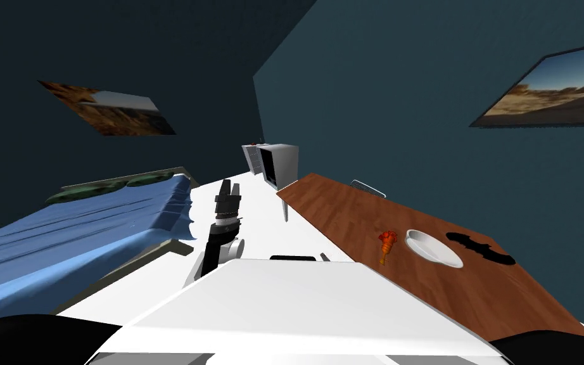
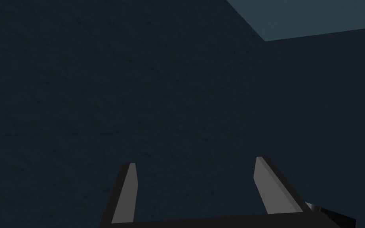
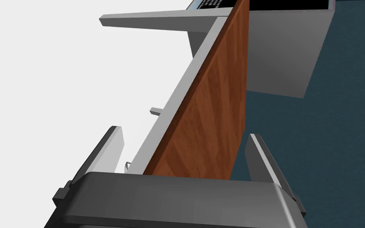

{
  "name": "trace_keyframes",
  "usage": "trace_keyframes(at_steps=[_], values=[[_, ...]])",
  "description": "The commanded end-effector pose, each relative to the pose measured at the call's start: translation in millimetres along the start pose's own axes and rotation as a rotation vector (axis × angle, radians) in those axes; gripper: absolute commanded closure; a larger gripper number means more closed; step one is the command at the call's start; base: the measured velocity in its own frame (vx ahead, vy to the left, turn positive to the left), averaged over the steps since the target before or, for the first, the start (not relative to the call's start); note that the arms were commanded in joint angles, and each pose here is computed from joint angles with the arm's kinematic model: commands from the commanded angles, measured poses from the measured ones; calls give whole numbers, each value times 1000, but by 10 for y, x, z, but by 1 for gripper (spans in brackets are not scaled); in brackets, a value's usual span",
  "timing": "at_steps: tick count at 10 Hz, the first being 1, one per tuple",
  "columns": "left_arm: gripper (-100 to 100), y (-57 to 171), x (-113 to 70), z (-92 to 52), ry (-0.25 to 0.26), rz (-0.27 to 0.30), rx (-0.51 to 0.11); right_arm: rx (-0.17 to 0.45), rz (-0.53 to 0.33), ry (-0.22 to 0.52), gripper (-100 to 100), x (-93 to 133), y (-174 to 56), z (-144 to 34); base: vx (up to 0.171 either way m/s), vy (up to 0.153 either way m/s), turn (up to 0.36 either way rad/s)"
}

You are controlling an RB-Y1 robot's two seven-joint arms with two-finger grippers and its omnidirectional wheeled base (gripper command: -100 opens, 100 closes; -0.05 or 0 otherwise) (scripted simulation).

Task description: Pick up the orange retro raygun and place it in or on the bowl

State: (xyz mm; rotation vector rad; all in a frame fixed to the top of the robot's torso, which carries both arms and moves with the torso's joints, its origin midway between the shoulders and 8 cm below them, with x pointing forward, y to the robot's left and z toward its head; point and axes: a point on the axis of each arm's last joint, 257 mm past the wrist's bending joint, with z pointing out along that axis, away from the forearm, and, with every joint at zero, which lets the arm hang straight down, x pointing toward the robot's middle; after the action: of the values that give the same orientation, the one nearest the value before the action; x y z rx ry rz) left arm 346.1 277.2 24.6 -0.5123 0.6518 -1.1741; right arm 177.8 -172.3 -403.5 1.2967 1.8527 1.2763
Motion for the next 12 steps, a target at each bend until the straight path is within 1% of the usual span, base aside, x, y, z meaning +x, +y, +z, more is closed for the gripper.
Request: trace_keyframes(at_steps=[1, 2, 3, 4, 5, 6, 7, 8, 9, 10, 11, 12], values=[[0, 0, 0, 0, 0, 0, 0, 100, 14, 27, -100, 76, -378, -222, -11, 63, 193], [0, 0, 0, 0, 0, 0, 0, 175, 14, 40, -100, 75, -665, -388, 3, 83, 325], [0, 0, 0, 0, 0, 0, 0, 191, 9, 49, -100, 67, -707, -444, 11, 56, 91], [0, 0, 0, 0, 0, 0, 0, 273, 12, 62, -100, 50, -996, -648, 11, 55, 160], [0, 0, 0, 0, 0, 0, 0, 277, 7, 64, -100, 37, -1005, -665, 7, 38, 79], [0, 0, 0, 0, 0, 0, 0, 359, 4, 73, -100, -19, -1277, -894, 12, 42, 170], [0, 0, 0, 0, 0, 0, 0, 362, 1, 73, -100, -30, -1281, -904, 8, 30, 90], [0, 0, 0, 0, 0, 0, 0, 440, -3, 77, -100, -107, -1526, -1132, 10, 42, 179], [0, 0, 0, 0, 0, 0, 0, 498, -10, 87, -100, -161, -1684, -1308, 7, 49, 203], [0, 0, 0, 0, 0, 0, 0, 526, -24, 79, -100, -275, -1756, -1413, 10, 31, 78], [0, 0, 0, 0, 0, 0, 0, 593, -33, 76, -100, -399, -1927, -1628, 18, 24, 137], [0, 0, 0, 0, 0, 0, 0, 604, -43, 75, -100, -452, -1947, -1673, 21, 16, 66]])
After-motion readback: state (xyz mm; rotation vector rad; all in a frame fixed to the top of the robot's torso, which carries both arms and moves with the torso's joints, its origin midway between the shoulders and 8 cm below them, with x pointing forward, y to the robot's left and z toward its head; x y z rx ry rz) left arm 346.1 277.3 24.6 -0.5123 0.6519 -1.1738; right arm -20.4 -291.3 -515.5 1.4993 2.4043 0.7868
